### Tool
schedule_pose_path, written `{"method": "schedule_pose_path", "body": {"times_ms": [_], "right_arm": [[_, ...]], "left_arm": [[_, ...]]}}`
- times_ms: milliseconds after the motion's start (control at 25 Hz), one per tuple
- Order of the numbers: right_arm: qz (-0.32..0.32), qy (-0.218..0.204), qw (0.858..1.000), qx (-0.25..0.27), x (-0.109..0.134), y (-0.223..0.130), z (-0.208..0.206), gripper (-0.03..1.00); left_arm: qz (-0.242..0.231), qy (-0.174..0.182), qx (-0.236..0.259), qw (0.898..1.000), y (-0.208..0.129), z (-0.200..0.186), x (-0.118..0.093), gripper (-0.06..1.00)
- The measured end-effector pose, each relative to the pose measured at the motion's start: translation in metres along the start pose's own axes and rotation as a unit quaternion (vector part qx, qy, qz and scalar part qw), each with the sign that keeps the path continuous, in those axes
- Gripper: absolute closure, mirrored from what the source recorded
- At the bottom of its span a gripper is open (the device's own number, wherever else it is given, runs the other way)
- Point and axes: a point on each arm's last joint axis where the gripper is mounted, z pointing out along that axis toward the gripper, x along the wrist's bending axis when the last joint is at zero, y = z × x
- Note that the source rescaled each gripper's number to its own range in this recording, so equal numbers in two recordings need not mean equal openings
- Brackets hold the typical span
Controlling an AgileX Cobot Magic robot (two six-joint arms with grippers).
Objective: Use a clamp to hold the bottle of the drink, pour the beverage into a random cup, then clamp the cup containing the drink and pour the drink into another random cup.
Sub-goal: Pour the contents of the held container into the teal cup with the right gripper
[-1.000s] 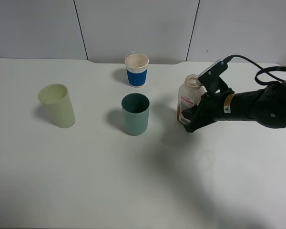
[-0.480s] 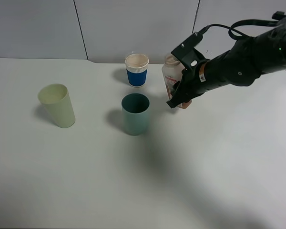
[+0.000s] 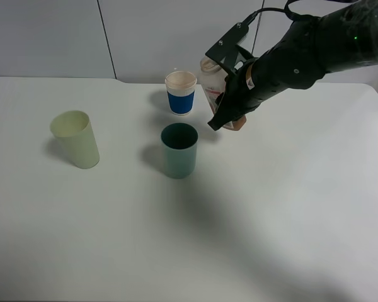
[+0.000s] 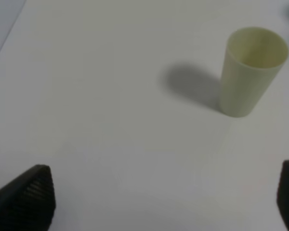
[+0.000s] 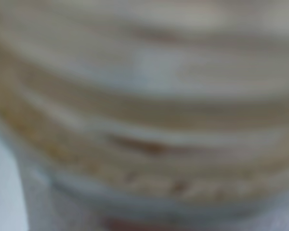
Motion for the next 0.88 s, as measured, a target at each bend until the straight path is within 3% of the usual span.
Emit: {"method": "schedule_pose_path", "body": {"times_ms": [480,880], "right_arm": [[-0.109,0.011,0.991,0.077,0.019,-0.003,-0.005,0.95],[-0.174,-0.011,0.981,0.09,0.016,0.021,-0.018,0.95]], "left_arm": [[0.0,0.0,0.0,1.0,0.0,0.0,0.0,0.18],[0.0,0.0,0.0,1.0,0.0,0.0,0.0,0.18]]}}
